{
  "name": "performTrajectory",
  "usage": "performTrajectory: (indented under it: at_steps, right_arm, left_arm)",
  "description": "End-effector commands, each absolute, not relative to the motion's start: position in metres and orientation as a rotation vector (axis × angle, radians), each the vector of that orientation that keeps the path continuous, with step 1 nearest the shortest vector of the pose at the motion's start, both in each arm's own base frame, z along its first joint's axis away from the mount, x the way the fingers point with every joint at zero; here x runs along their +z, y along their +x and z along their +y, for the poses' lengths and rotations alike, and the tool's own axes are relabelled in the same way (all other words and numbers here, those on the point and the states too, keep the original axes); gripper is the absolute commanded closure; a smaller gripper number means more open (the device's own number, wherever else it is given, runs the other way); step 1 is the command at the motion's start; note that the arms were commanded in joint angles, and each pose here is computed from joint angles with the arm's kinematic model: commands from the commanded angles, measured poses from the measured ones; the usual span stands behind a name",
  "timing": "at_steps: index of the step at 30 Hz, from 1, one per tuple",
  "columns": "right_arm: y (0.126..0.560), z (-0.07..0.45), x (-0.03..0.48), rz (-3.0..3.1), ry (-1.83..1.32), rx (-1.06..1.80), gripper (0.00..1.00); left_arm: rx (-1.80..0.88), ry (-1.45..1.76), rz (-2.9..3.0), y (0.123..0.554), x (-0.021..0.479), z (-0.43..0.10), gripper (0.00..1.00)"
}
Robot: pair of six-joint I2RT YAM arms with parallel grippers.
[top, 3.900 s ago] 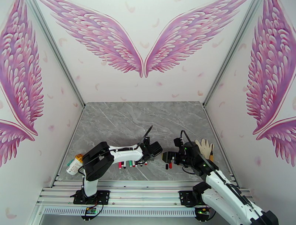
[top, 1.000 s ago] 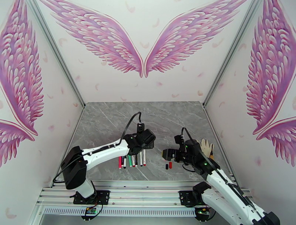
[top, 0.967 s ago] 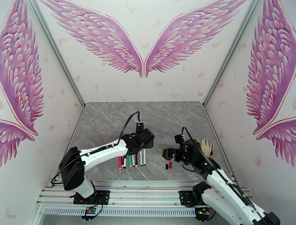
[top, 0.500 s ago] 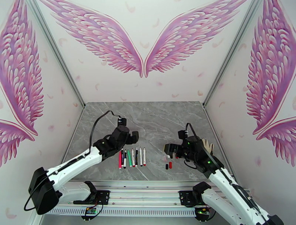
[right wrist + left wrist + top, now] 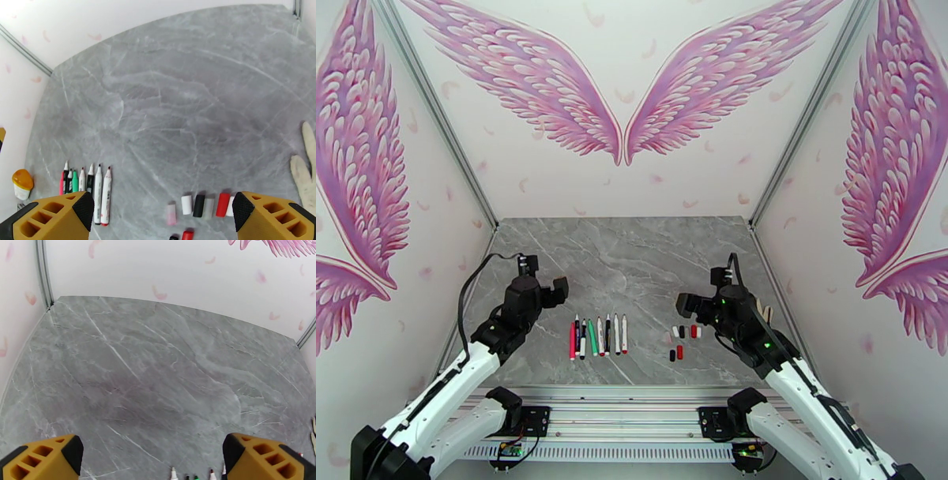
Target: Open the pen caps
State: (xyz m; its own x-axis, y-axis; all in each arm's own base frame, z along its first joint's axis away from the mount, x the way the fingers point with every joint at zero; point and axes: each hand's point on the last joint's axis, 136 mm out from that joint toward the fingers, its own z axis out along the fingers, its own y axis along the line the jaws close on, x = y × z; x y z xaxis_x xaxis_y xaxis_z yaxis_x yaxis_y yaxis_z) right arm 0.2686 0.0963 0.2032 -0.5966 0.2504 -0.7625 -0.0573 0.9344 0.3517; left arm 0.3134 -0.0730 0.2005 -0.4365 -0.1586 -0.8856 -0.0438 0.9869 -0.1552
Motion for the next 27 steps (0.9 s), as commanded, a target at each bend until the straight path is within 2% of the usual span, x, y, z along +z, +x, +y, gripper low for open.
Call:
performTrajectory:
  at_steps: [1, 12, 27]
  right_arm:
    - [0.281, 0.083, 0.213, 2.081, 0.143, 0.311, 0.01]
    - [0.29, 0.067, 0.209, 1.978, 0.089, 0.163, 0.01]
    - [0.32, 0.057, 0.202, 1.92, 0.047, 0.032, 0.01]
  left_arm:
    - [-0.101, -0.146, 1.952, 0.318, 0.205, -0.061, 0.01]
    - [0.057, -0.194, 1.885, 0.327, 0.193, -0.014, 0.01]
    - [0.19, -0.062, 1.838, 0.345, 0.171, -0.003, 0.01]
